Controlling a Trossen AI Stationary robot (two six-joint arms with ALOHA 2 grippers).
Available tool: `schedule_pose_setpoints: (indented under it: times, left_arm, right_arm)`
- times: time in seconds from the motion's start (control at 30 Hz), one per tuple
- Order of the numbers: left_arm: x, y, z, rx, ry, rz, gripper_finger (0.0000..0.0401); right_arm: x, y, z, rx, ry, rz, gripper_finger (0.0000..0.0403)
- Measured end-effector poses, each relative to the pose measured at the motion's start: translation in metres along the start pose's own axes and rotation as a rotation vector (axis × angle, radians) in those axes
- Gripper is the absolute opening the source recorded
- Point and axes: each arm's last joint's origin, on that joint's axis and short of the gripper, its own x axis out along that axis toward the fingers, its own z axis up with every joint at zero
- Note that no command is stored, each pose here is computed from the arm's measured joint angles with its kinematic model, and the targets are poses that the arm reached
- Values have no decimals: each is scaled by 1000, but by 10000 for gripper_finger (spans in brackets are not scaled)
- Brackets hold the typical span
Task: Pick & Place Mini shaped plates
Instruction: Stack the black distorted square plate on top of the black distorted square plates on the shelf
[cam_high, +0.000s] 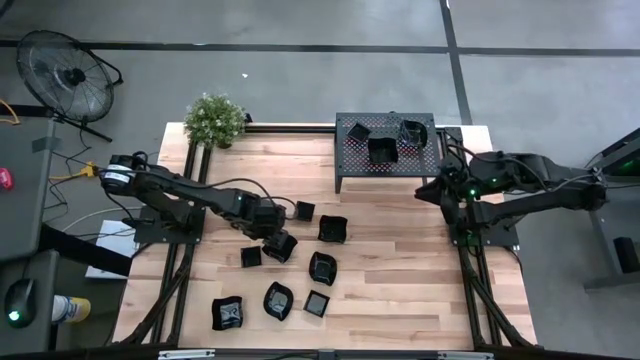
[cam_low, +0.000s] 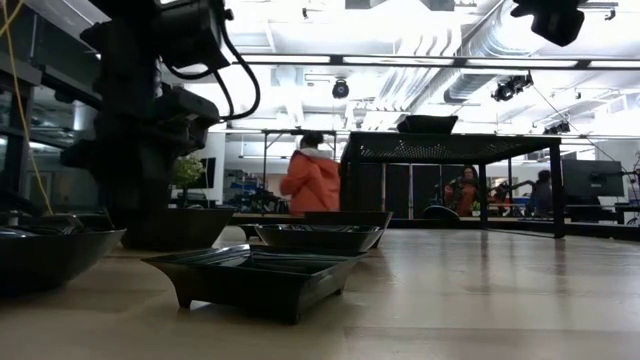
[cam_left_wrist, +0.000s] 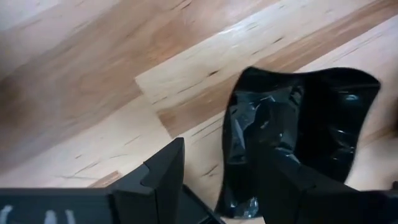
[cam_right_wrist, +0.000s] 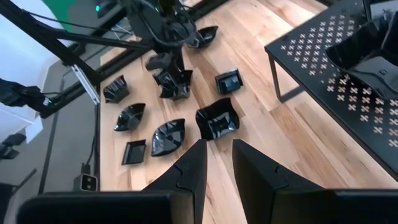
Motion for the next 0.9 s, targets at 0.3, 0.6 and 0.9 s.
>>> schedule_pose_setpoints:
  times: [0.3,0.6,0.9]
  left_arm:
    - [8,-2,1,3,22,-4,159]
    - [8,-3,1,9,32,-13,75]
    - [8,-5,1,19,52,-40,7]
  right_arm:
    - [0,1,2,0,-22,15,71]
    - [1,2,3,-1,-17,27,71]
    - [2,3,3,-1,-8,37,71]
